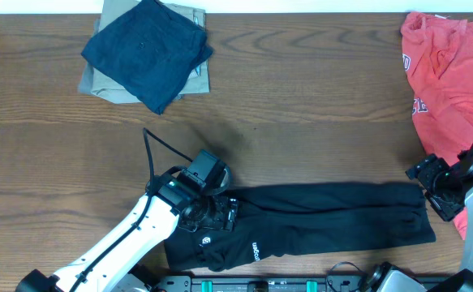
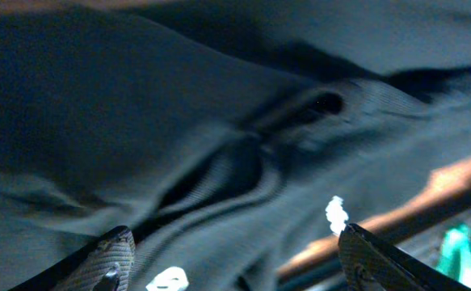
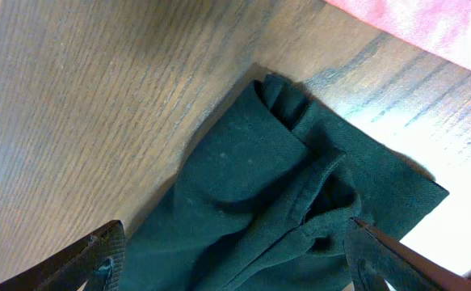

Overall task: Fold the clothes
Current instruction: 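Grasp the strip's left end with the left gripper, right end with right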

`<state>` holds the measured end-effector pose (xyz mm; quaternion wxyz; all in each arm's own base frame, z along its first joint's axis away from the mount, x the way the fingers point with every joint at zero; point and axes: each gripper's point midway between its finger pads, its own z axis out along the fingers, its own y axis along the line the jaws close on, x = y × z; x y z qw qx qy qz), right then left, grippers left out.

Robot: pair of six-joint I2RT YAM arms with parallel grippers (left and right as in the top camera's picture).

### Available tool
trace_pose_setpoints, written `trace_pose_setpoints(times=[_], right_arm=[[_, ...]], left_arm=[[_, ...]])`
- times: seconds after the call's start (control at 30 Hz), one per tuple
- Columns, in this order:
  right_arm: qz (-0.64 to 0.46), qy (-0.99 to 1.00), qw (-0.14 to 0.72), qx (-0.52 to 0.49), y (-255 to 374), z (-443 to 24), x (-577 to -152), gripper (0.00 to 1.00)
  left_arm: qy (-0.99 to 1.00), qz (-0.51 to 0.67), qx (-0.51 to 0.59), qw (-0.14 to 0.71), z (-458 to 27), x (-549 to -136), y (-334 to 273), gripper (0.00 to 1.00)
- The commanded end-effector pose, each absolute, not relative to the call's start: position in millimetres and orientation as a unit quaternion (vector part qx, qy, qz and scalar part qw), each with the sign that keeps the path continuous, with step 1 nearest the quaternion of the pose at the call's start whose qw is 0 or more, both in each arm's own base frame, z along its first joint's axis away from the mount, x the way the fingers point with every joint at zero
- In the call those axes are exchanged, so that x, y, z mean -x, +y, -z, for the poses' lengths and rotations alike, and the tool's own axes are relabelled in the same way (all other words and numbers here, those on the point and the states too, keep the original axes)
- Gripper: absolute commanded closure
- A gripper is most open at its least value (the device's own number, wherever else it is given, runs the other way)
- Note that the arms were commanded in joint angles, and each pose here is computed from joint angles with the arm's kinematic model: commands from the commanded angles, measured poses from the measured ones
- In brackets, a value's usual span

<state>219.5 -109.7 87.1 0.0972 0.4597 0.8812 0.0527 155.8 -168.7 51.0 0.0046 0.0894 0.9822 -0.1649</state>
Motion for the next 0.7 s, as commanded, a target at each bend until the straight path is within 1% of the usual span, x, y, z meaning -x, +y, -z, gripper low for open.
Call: trace_pose_setpoints(times=[0.0, 0.2, 0.3, 0.33, 0.5, 0.67], right_arm=[[-0.067, 0.881, 0.106, -0.457, -109, -90, -221, 0.16], [-0.071, 0.881, 0.106, -0.456, -107, -90, -221, 0.16], [-0.071, 0.883, 0.106, -0.453, -107, -91, -221, 0.16], [-0.071, 0.883, 0.105, -0.453, -107, -90, -221, 0.16], [-0.071, 0.886, 0.106, -0.446, -107, -91, -221, 0.16], [-0.071, 0.886, 0.106, -0.446, -107, -91, -221, 0.16]], left_arm=[[0.991, 0.097, -0.084, 0.040, -41, -172, -149, 0.18], [0.987, 0.127, -0.103, -0.002, -26, -166, -165, 0.19], [0.982, 0.148, -0.107, -0.035, -19, -157, -175, 0.25], [0.982, 0.150, -0.109, -0.041, -18, -154, -176, 0.26], [0.980, 0.150, -0.121, -0.044, -19, -149, -180, 0.30], [0.980, 0.148, -0.121, -0.047, -22, -146, -178, 0.32]])
